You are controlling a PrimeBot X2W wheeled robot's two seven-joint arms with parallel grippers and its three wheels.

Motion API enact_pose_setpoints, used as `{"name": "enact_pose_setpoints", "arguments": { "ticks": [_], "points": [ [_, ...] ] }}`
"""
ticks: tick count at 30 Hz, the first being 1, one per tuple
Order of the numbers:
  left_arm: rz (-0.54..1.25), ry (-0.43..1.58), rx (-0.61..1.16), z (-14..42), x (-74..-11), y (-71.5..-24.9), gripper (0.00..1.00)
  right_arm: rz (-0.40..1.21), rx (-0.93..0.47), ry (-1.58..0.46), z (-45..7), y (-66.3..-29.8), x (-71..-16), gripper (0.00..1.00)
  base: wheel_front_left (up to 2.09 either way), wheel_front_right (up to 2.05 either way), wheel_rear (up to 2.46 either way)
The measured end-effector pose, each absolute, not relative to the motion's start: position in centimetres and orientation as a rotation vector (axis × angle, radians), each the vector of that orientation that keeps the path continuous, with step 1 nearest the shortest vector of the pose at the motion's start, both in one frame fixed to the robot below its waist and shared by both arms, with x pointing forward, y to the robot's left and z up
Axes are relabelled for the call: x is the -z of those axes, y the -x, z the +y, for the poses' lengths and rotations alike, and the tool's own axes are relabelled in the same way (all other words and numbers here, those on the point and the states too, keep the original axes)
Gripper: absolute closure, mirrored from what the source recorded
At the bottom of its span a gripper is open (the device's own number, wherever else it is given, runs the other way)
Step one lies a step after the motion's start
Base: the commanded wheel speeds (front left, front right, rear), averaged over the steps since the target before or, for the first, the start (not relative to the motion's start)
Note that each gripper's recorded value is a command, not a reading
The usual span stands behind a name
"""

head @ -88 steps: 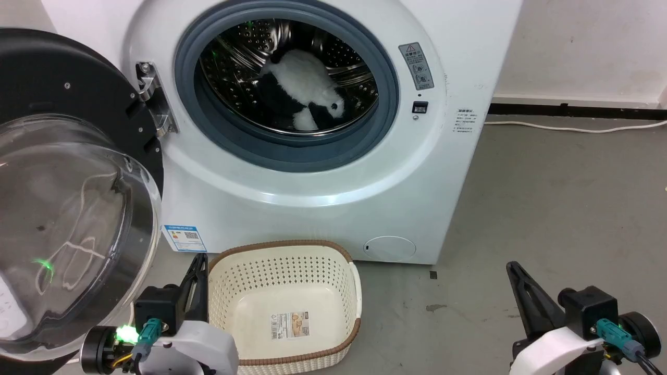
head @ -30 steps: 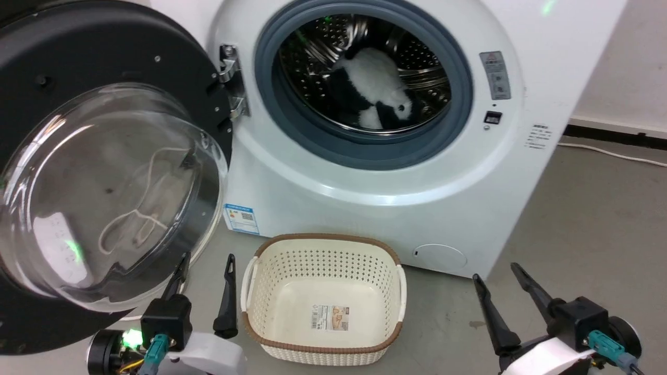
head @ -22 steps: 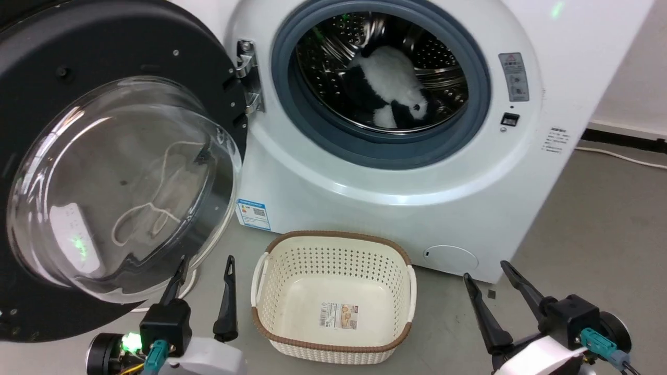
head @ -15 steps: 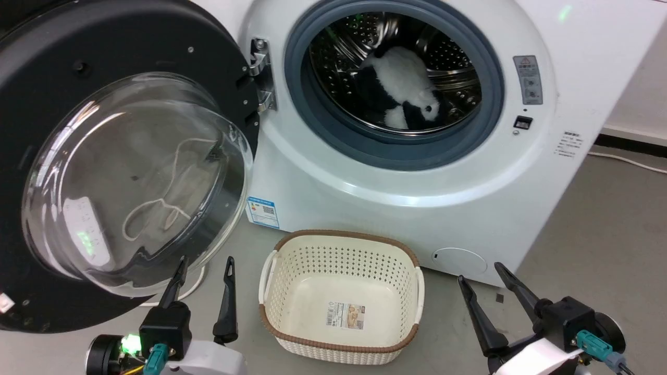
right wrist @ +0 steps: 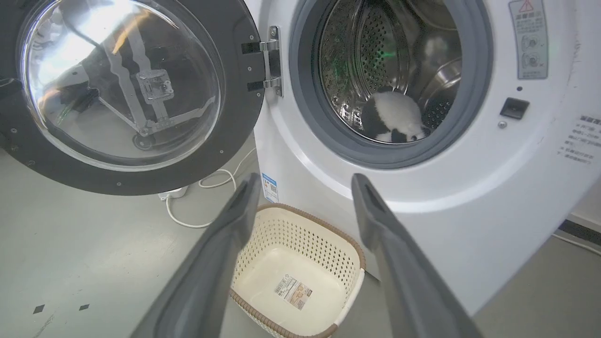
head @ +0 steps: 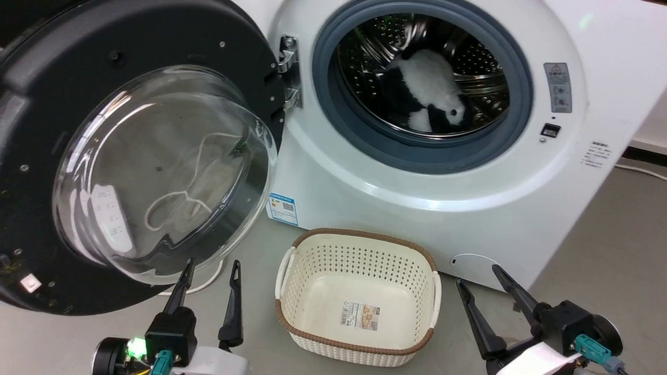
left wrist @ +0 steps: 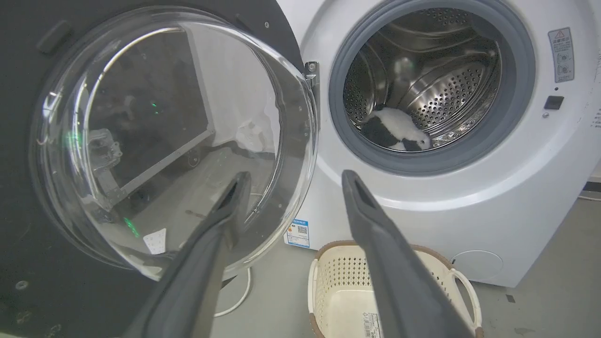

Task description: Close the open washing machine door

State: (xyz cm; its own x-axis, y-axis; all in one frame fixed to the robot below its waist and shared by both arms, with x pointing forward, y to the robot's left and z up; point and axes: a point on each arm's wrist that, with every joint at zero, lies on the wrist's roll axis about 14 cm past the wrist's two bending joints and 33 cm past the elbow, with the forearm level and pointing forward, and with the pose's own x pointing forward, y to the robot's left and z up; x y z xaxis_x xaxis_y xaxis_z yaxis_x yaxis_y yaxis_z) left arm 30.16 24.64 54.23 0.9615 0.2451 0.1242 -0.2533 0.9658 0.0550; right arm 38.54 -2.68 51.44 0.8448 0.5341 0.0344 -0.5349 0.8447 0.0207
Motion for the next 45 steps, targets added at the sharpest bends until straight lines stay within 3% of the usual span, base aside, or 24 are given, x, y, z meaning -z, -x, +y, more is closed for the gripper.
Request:
{"name": "enact_pose_setpoints", "arguments": {
  "ticks": [32, 33, 34, 45],
  "points": [
    [-0.169, -0.091, -0.425, 28.2, -54.9, -25.7, 0.00, -0.023, -0.776, -0.087, 3.8, -37.1, -50.6, 0.00, 0.00, 0.00, 0.00],
    [-0.168, -0.090, -0.427, 28.2, -54.9, -25.6, 0.53, -0.021, -0.782, -0.088, 3.9, -37.1, -50.6, 0.00, 0.00, 0.00, 0.00],
    [-0.164, -0.088, -0.429, 28.3, -54.8, -25.5, 1.00, -0.018, -0.789, -0.090, 4.1, -37.1, -50.5, 0.00, 0.00, 0.00, 0.00],
    [-0.291, -0.075, -0.511, 30.8, -58.4, -23.8, 1.00, -0.004, -0.857, -0.108, 5.9, -36.7, -49.6, 0.00, 0.00, 0.00, 0.00]
  ]
}}
